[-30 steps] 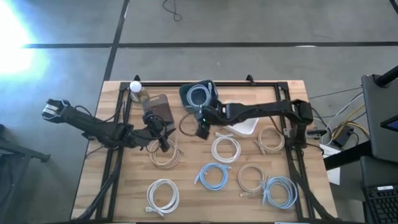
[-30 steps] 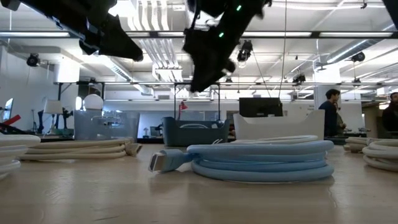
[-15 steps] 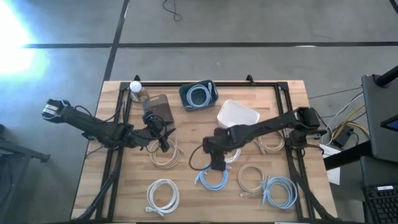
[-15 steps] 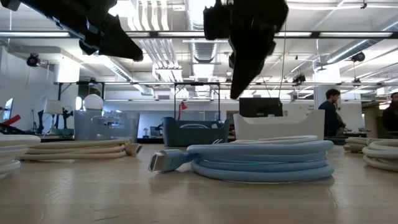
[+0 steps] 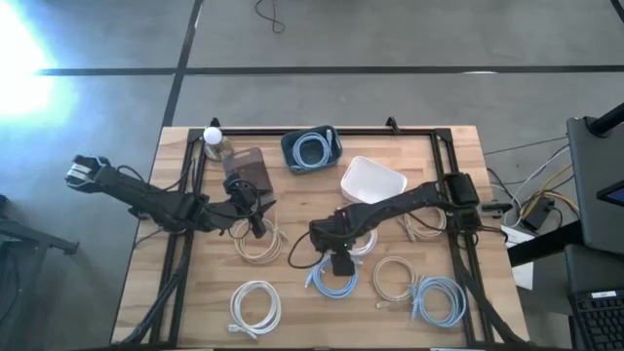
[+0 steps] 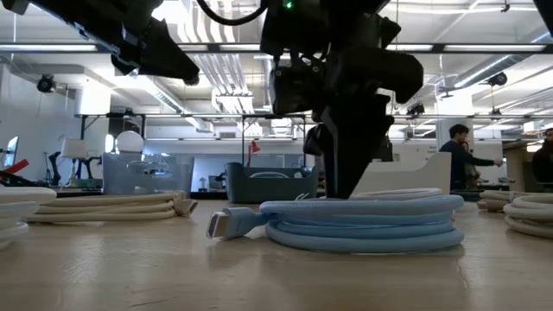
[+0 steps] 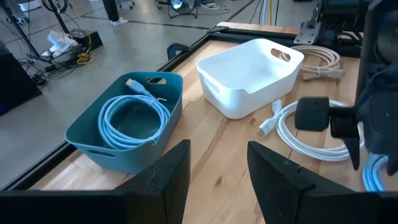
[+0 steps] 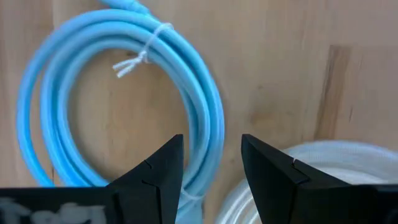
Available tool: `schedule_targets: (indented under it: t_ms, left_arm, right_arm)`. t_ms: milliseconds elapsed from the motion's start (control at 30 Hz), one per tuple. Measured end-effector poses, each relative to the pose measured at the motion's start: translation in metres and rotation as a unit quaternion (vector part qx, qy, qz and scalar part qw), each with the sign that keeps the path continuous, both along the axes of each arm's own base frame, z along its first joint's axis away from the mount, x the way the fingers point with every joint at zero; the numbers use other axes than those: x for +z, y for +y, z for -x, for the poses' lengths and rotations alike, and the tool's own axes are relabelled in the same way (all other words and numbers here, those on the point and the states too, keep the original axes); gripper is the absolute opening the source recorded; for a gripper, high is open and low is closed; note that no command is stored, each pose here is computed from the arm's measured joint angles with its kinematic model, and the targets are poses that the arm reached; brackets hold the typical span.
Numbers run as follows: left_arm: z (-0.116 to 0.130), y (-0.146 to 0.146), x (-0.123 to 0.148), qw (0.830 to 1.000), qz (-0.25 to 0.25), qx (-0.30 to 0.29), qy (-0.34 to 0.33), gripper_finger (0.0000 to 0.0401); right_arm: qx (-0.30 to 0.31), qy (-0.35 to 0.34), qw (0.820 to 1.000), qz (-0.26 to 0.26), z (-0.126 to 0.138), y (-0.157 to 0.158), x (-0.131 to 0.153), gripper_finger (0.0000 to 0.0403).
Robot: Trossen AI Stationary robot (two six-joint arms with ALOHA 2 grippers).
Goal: Sort HDMI cables
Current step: Put the left blue HDMI cable into the blue bin
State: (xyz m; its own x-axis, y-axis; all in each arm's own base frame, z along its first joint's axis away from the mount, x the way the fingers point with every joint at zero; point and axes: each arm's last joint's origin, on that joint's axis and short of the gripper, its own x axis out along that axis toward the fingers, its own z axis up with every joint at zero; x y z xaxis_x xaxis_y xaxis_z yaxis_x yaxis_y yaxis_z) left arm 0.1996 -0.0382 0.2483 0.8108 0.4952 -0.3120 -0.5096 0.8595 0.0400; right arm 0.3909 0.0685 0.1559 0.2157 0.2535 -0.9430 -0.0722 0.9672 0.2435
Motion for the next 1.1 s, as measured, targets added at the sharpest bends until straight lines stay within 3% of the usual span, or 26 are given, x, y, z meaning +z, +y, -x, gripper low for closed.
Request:
schedule_targets:
  t_ms: [633,1100]
  left_arm:
    - [0.000,0.000,0.000,1.000,0.000,0.000,-0.003,0.0163]
    - [0.000,0.000,0.001,1.000,-0.002,-0.001,-0.002,0.0163]
  right_arm:
    - [0.018,0.002,1.000,0.009,0.010,-0.001,-0.020,0.0136]
    - [0.020,-0.025,0.999,0.006,0.003,0.000,-0.014,0.0034]
